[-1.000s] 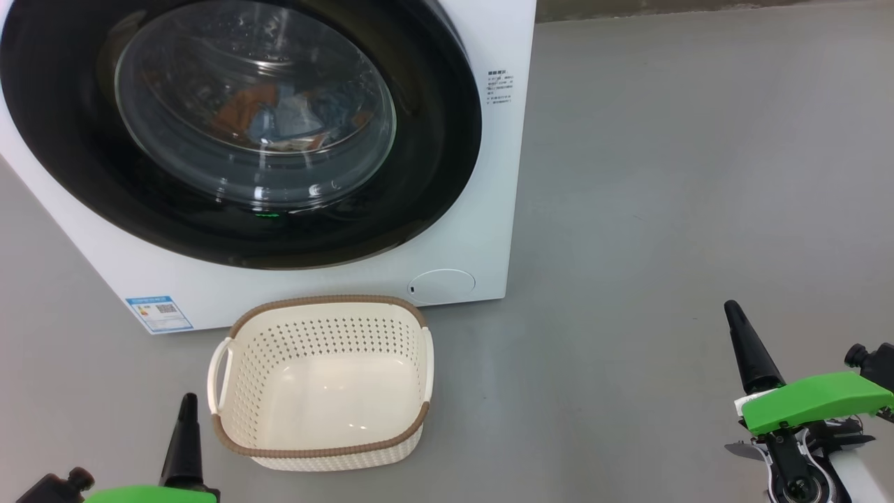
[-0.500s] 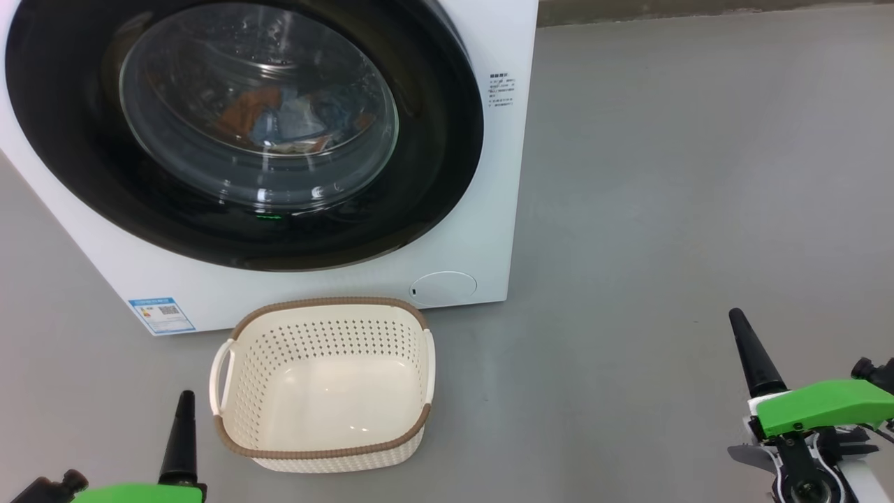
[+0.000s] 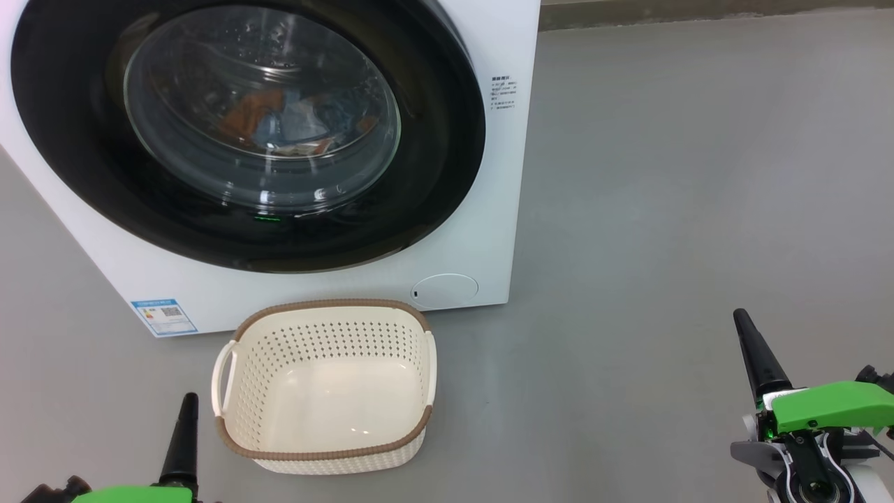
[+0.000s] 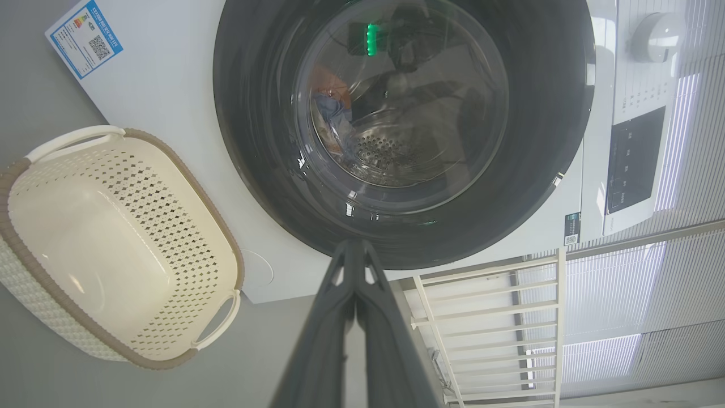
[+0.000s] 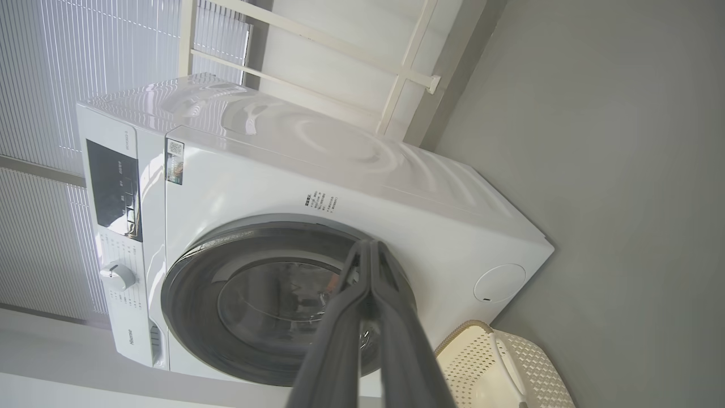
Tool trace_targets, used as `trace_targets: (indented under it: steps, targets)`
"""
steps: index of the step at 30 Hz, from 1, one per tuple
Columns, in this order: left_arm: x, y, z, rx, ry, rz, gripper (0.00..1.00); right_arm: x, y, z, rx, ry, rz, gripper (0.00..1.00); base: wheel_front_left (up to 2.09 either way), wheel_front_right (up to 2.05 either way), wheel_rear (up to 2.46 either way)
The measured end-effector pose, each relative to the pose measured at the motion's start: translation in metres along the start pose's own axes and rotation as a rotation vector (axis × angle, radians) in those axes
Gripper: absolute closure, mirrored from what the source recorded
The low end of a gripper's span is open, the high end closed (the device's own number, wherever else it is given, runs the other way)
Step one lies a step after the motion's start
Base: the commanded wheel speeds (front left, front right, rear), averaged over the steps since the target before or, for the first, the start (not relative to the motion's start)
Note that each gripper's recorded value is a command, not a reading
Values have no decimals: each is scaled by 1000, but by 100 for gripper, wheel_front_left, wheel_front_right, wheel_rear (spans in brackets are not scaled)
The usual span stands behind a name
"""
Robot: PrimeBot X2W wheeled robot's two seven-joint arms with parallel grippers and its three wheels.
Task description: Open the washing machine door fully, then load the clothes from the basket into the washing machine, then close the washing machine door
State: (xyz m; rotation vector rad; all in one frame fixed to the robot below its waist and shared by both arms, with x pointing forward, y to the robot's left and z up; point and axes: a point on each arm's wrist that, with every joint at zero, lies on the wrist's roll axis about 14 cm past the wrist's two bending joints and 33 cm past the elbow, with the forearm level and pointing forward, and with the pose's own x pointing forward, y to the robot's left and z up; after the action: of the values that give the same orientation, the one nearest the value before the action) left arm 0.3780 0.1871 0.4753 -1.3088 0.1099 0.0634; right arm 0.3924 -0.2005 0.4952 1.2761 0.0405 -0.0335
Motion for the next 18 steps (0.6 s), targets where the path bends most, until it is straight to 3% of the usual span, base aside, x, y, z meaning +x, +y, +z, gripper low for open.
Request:
trace_targets:
  steps: [18]
  targets:
    - [-1,-4,2,-174,2,-23,100,-4,-2,1,187,-11,-2,100,0,0,0]
